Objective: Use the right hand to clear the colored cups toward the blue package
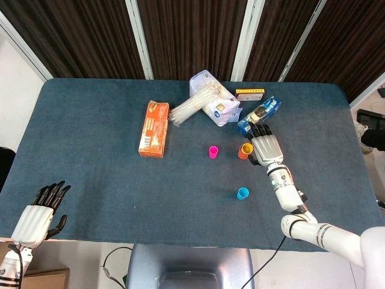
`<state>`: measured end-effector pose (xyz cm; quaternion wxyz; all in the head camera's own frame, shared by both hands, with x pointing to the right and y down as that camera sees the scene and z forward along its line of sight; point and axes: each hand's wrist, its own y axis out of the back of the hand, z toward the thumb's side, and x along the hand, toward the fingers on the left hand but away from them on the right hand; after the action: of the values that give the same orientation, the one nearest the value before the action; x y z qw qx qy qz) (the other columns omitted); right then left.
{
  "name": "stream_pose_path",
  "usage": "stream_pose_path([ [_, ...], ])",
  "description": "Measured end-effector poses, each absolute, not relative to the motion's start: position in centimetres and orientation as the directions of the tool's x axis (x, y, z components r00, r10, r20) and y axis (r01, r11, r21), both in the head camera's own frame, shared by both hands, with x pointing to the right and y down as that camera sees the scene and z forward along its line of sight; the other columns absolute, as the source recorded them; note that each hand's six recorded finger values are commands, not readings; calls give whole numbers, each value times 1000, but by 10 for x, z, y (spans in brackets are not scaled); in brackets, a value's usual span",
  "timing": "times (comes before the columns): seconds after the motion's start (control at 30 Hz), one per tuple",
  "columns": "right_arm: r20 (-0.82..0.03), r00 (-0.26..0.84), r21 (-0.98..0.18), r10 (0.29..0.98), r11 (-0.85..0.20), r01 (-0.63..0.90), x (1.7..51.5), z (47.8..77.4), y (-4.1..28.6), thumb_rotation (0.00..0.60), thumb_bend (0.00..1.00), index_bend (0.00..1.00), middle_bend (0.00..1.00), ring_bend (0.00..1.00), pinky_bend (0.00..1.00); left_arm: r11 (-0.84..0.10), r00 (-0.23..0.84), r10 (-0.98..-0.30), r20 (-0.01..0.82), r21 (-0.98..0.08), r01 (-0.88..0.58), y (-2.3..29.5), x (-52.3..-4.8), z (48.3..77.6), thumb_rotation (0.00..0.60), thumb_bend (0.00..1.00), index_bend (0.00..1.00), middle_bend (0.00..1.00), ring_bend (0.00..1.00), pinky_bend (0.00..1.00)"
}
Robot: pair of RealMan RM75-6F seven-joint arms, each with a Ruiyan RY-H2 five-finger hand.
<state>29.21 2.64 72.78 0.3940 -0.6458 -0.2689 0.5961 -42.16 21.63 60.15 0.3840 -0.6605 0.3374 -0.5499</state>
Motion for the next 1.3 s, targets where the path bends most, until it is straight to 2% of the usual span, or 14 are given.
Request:
stream_pose_path([
  [0.07,-550,159,-835,820,-539,-108,293,720,31,600,462,207,12,0,0,-475,165,-869,466,-879,-24,216,-422,601,600,460,0,0,0,105],
  [0.23,-526,241,-848,816,-524,-77,294,691,53,600,462,211,6,0,0,-479,168,-867,470,-877,-20,217,-421,602,600,461,0,0,0,104],
  [0.37,-543,349,-830,763,-551,-88,287,670,88,600,462,239,7,0,0,-480,172,-865,471,-877,-15,218,-419,603,600,460,0,0,0,105],
  [0.47,-575,413,-808,706,-570,-150,289,663,119,600,462,256,6,0,0,-480,176,-865,470,-877,-13,219,-417,603,600,460,0,0,0,105],
  [0.57,-622,428,-774,656,-600,-204,298,665,145,600,462,257,6,0,0,-480,178,-864,471,-877,-12,219,-416,603,600,461,0,0,0,105],
  [0.73,-676,402,-730,618,-637,-248,304,681,154,600,462,287,7,0,0,-477,177,-866,468,-879,-14,219,-417,602,600,461,0,0,0,106],
  [1.1,-688,381,-721,618,-646,-253,295,710,147,600,462,459,3,0,0,-479,177,-865,469,-877,-16,219,-418,602,600,460,0,0,0,106],
  [1.3,-685,398,-720,610,-652,-239,285,718,148,600,462,456,3,0,0,-477,171,-867,467,-879,-19,219,-419,601,600,460,0,0,0,107],
])
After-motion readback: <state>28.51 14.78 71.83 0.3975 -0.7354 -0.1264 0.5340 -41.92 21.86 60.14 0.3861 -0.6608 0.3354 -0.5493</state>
